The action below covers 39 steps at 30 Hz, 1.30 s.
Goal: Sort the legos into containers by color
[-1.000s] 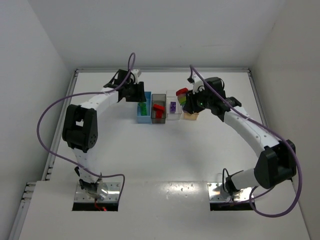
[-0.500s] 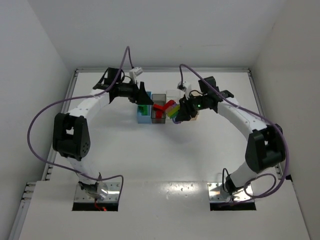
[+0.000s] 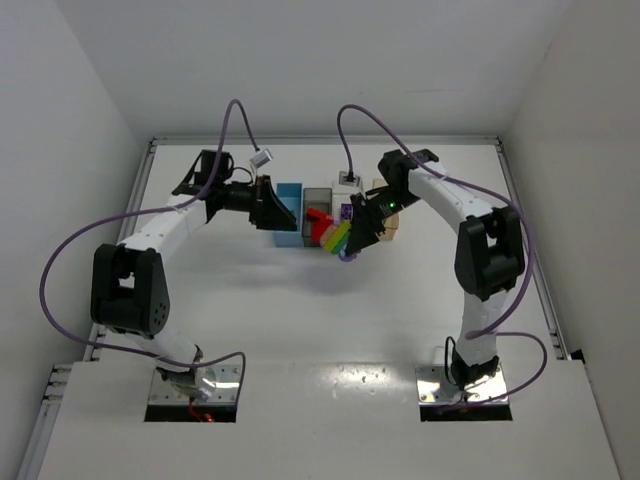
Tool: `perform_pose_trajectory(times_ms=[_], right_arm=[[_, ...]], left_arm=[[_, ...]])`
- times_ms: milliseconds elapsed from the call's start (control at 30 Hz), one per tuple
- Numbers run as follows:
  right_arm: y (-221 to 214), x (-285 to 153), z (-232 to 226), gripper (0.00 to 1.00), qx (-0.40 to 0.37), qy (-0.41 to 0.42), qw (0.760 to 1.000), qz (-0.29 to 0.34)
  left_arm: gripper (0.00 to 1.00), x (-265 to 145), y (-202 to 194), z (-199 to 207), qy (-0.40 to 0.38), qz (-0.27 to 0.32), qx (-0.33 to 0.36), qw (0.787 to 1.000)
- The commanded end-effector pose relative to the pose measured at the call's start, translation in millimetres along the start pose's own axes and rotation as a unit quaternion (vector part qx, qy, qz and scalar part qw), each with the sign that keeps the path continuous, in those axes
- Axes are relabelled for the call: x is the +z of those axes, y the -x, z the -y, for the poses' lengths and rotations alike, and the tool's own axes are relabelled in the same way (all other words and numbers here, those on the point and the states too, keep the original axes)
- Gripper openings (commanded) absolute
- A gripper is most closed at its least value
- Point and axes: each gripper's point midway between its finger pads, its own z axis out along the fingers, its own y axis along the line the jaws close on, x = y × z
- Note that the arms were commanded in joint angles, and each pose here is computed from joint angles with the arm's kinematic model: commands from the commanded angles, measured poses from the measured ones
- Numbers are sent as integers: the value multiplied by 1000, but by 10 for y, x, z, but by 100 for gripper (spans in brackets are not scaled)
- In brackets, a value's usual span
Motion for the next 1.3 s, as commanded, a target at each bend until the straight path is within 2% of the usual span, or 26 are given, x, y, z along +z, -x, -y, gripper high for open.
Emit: perform_pose_trajectory(times_ms=[0, 233, 633, 800, 967, 1067, 1100, 1200, 1233, 1267], right_arm=[[177, -14, -287, 14, -25, 58, 997, 34], [224, 40, -334, 15, -28, 72, 996, 34], [213, 87, -305, 15, -25, 77, 996, 30], [194, 155, -323, 17, -24, 84, 996, 23], [137, 202, -311, 17, -17, 87, 996, 14], [135, 229, -332, 17, -19, 90, 996, 11], [135, 229, -332, 17, -19, 90, 996, 11], [135, 229, -332, 17, -19, 90, 996, 11], [135, 229, -332, 17, -19, 90, 996, 11], [112, 236, -333, 17, -14, 91, 996, 10]], left_arm=[[74, 8, 91, 210, -23, 4, 67, 997], [74, 192, 15, 183, 0, -18, 80, 997], [74, 369, -47, 256, -23, -41, 85, 995], [61, 369, -15, 263, -23, -39, 94, 994], [58, 401, 17, 278, -27, -41, 99, 994], [49, 431, 2, 303, -31, -44, 100, 993], [42, 431, 2, 303, -31, -44, 100, 993], [33, 431, 2, 303, -31, -44, 100, 993], [26, 431, 2, 303, -31, -44, 100, 993], [23, 431, 2, 303, -31, -44, 100, 993]])
